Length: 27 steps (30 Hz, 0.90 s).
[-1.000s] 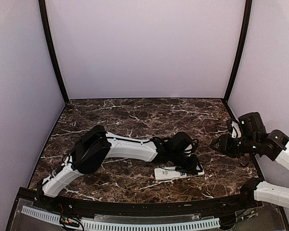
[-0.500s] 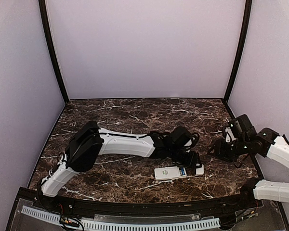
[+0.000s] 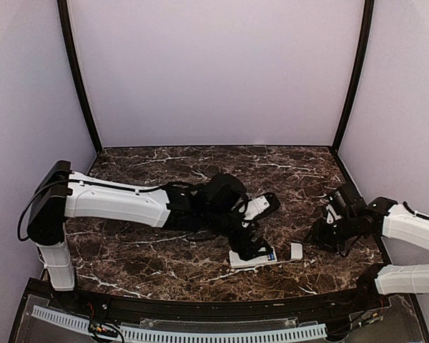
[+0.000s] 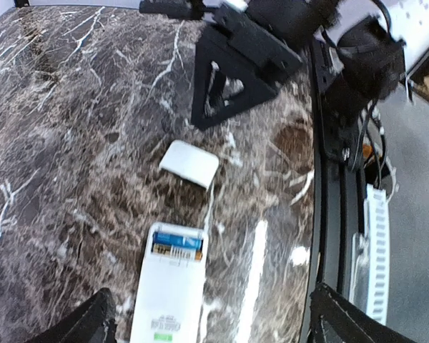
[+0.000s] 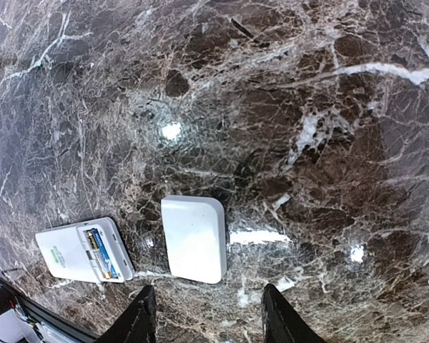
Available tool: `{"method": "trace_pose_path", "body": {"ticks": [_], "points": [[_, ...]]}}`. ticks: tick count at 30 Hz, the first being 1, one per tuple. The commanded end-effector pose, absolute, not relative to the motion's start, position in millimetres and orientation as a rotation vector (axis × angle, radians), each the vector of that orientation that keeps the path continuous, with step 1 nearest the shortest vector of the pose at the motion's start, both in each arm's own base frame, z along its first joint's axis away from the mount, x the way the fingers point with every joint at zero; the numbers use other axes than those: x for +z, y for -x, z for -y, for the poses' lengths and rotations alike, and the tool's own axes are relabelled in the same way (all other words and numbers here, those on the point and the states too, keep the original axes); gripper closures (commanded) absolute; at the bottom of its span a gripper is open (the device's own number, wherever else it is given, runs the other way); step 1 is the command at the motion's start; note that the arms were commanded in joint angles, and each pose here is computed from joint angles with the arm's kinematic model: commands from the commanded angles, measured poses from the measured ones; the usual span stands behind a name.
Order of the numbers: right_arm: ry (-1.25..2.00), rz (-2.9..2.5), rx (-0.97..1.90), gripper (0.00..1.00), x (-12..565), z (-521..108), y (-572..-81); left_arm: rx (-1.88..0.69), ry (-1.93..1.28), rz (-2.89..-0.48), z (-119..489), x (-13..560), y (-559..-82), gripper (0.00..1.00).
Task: Load the batteries into the remote control
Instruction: Pick up the battery cover at the center of the board.
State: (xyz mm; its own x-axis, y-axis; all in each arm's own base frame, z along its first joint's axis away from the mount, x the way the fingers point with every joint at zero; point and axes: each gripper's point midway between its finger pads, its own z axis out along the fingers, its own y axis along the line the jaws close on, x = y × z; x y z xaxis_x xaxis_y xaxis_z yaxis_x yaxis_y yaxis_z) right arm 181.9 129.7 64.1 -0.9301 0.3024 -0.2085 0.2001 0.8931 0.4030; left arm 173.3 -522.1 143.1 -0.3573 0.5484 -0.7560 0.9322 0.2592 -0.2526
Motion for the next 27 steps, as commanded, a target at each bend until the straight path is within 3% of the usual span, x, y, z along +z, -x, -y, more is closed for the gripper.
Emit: {"method": "trace_pose_path", "body": {"ticks": [1, 10, 27], "points": [[-0.355, -2.762, 0.594, 0.53, 67, -138, -193, -0.571, -1.687, -1.847, 459, 102, -167, 0.03], [-0.353, -2.825, 0.604, 0.50, 60, -150, -198, -0.369, -1.820, -1.915, 429, 41, -170, 0.01], [-0.284, -3.059, 0.334, 0.45, 31, -160, -197, -0.420, -1.875, -1.971, 425, 11, -173, 0.07]]}}
